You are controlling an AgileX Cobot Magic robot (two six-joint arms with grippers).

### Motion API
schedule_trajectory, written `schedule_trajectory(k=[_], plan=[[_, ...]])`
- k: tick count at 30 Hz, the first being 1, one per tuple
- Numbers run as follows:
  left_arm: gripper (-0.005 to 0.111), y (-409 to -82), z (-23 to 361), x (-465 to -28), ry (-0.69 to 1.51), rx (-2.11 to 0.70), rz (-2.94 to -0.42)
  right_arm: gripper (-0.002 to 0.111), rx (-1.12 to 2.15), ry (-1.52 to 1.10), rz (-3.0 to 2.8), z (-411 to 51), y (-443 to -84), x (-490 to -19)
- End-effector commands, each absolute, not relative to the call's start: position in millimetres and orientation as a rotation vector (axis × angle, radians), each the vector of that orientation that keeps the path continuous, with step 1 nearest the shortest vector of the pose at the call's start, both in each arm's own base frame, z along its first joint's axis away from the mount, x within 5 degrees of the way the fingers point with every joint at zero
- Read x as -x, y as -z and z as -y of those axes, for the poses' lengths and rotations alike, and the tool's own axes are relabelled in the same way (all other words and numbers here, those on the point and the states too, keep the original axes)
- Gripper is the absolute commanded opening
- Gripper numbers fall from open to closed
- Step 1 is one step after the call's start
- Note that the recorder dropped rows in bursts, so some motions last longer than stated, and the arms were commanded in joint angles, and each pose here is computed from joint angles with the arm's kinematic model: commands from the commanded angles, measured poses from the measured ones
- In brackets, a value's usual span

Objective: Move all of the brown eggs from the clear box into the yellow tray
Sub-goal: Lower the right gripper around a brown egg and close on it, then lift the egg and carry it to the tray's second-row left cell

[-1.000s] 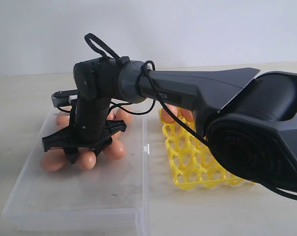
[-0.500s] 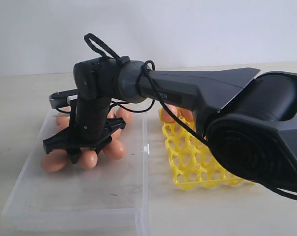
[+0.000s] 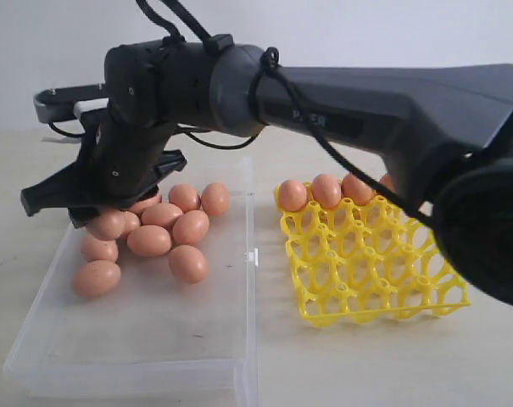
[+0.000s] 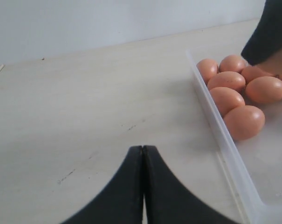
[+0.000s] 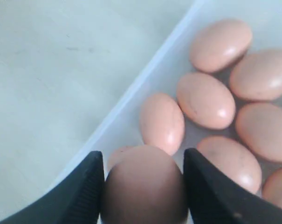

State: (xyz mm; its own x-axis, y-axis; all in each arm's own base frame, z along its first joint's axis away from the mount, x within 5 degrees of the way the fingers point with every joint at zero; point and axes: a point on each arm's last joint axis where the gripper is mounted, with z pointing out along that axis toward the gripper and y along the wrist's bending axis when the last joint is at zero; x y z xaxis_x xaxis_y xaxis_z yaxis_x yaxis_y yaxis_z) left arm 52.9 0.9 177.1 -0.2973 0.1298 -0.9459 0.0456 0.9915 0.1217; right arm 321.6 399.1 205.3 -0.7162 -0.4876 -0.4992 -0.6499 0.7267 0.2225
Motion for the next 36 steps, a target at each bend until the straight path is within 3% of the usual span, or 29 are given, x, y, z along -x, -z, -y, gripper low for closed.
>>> schedule_trajectory(k=[1, 8, 18, 26, 36], plan=[[0.0, -179, -1, -53, -0.075, -0.125, -1.857, 0.0, 0.919, -0.61, -2.328, -396, -239, -304], [0.0, -179, -1, -53, -0.075, -0.125, -1.857, 0.0, 0.864, -0.635, -2.128, -361, -252, -279], [0.0, -179, -1, -53, -0.075, -0.125, -1.857, 0.0, 0.524, -0.532, -1.932, -261, -234, -269], [0.0, -179, -1, -53, -0.075, -0.125, -1.857, 0.0, 0.426, -0.335, -1.966, -193, -208, -283], [0.0, -179, -1, -53, -0.075, -0.125, -1.857, 0.0, 0.34, -0.314, -2.012, -158, -191, -309]])
